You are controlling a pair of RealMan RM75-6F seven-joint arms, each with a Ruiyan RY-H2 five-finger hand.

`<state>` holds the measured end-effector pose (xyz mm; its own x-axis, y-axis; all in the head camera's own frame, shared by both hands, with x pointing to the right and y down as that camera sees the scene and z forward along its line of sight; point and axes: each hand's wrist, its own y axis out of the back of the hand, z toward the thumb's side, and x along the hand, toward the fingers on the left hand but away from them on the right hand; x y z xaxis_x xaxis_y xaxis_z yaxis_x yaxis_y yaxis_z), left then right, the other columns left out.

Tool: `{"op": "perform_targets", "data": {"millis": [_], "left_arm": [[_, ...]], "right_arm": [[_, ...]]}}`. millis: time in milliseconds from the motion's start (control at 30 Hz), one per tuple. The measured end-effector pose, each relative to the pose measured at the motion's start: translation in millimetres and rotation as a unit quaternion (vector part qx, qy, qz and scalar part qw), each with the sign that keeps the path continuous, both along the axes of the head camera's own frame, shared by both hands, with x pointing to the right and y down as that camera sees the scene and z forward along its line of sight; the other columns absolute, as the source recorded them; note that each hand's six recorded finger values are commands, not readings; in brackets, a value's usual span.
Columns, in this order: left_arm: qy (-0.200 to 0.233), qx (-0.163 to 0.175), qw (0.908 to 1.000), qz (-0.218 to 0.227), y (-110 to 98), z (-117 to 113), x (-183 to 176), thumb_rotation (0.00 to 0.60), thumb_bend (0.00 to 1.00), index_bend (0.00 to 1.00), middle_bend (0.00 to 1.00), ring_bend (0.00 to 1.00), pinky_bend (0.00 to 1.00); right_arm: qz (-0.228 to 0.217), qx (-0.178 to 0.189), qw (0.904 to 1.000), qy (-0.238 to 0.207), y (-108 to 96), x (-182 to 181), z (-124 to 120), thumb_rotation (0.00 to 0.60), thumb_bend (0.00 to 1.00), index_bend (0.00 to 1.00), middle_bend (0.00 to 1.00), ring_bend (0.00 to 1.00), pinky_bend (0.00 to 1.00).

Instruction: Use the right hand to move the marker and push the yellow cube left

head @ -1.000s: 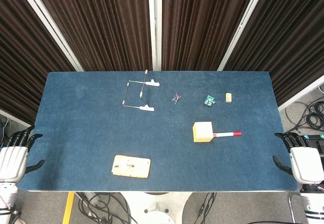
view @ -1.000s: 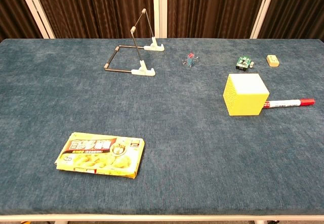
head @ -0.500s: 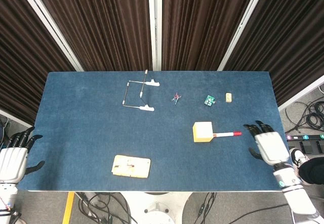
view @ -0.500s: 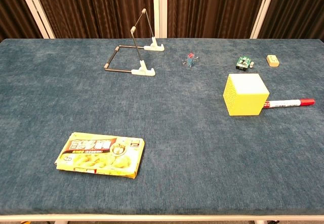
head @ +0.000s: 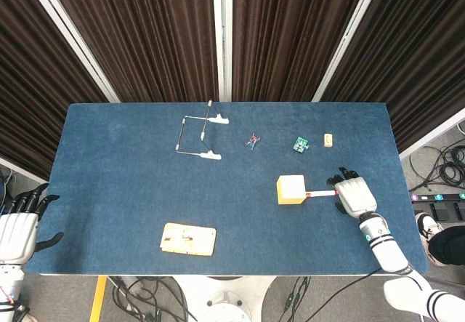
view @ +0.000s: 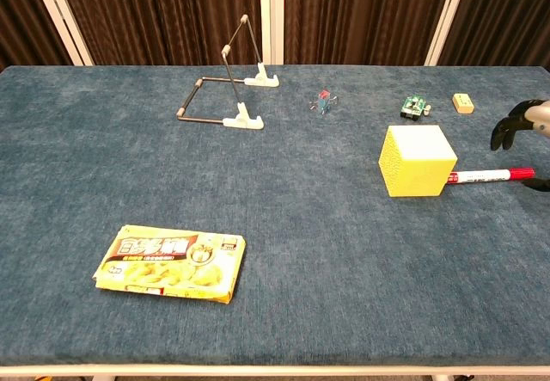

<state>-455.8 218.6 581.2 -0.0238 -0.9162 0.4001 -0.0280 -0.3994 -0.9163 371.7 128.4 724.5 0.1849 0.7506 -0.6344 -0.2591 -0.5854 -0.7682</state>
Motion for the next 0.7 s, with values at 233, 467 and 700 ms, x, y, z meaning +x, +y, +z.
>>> {"op": "perform_targets", "data": {"millis": [233,467,700], "left_arm": [[0.002,-0.003,1.0000,-0.003,1,1,0,0.600,0.03,0.31,0.20,0.16,0.16],[0.003,-0.006,1.0000,-0.004,2,3,0,0.600,0.03,0.31,0.20,0.16,0.16],[0.003,-0.008,0.9999,-0.007,3,4,-2,0.600,0.03,0.31,0.20,0.16,0.16]], "right_arm": [[0.009,-0.001,1.0000,-0.002,-2,-3,17,0.600,0.21,0.42,0.40,0.11,0.22],[0.019,0.001,0.9998,-0.008,-5,-3,27,0.600,0.22,0.48,0.43,0.13,0.22],[0.016,-0.003,0.9999,-0.002,-6,-6,34,0.600,0.22,0.48,0.43,0.13,0.22]]}}
